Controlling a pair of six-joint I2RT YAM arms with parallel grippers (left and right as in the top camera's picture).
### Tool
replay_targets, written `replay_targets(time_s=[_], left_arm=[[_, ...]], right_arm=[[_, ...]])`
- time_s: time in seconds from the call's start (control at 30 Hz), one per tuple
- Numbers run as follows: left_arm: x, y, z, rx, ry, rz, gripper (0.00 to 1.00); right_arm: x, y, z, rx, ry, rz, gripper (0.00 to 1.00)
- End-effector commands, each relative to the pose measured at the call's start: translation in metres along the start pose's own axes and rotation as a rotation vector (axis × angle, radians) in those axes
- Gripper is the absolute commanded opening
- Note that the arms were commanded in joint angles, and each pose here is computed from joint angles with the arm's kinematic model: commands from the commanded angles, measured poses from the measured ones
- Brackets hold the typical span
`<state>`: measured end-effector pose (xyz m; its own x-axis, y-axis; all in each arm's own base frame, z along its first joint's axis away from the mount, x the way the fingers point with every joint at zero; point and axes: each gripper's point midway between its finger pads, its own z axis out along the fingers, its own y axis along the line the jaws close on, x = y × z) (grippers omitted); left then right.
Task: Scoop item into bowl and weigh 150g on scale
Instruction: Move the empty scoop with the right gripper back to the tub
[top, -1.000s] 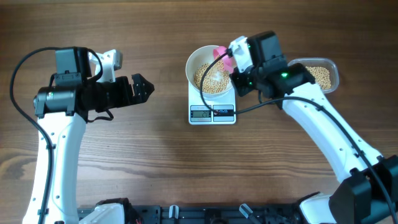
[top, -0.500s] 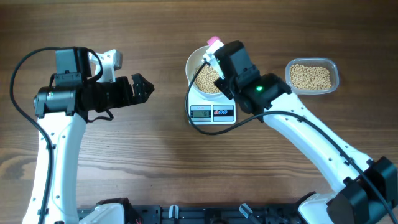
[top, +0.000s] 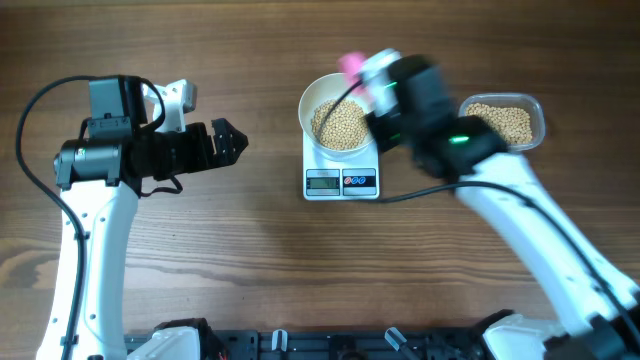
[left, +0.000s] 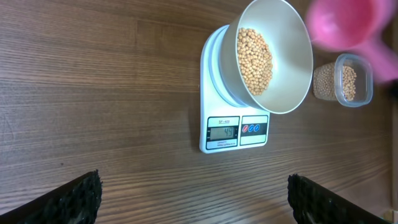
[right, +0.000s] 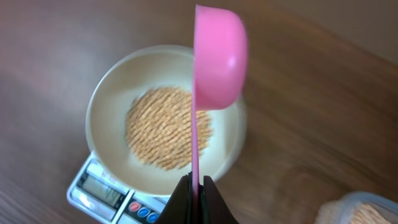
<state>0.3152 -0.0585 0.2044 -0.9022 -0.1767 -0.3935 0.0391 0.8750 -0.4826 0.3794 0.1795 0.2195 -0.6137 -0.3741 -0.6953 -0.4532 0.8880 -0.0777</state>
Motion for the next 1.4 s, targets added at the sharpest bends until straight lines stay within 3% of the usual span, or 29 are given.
replay_targets(time_s=[0.0,0.1,0.2,0.5,0.73,1.13,1.37], left_arm=[[-0.005,-0.007,-0.004,0.022,-0.014,0.032,1.0],[-0.005,-0.007,-0.004,0.022,-0.014,0.032,1.0],[-0.005,-0.007,-0.004,0.022,-0.014,0.032,1.0],[-0.005,-0.007,-0.004,0.022,-0.015,0.032,1.0],[-0.005,-0.007,-0.004,0.022,-0.015,0.032,1.0],[-0.005,-0.007,-0.004,0.022,-0.015,0.033,1.0],[-0.005,-0.007,-0.004,0.022,-0.015,0.032,1.0]], right_arm=[[-0.026,-0.064,-0.058,-0.021,-0.155,0.211,0.04],[0.015,-0.144,-0.077,0.116,-0.092,0.381,0.04],[0.064,-0.182,-0.084,0.19,0.035,0.435,0.04],[0.154,-0.221,-0.048,0.288,0.354,0.466,0.04],[0.178,-0.229,-0.033,0.35,0.473,0.462,0.04],[0.176,-0.228,-0.032,0.399,0.483,0.467,0.04],[0.172,-0.215,-0.027,0.328,0.472,0.472,0.04]])
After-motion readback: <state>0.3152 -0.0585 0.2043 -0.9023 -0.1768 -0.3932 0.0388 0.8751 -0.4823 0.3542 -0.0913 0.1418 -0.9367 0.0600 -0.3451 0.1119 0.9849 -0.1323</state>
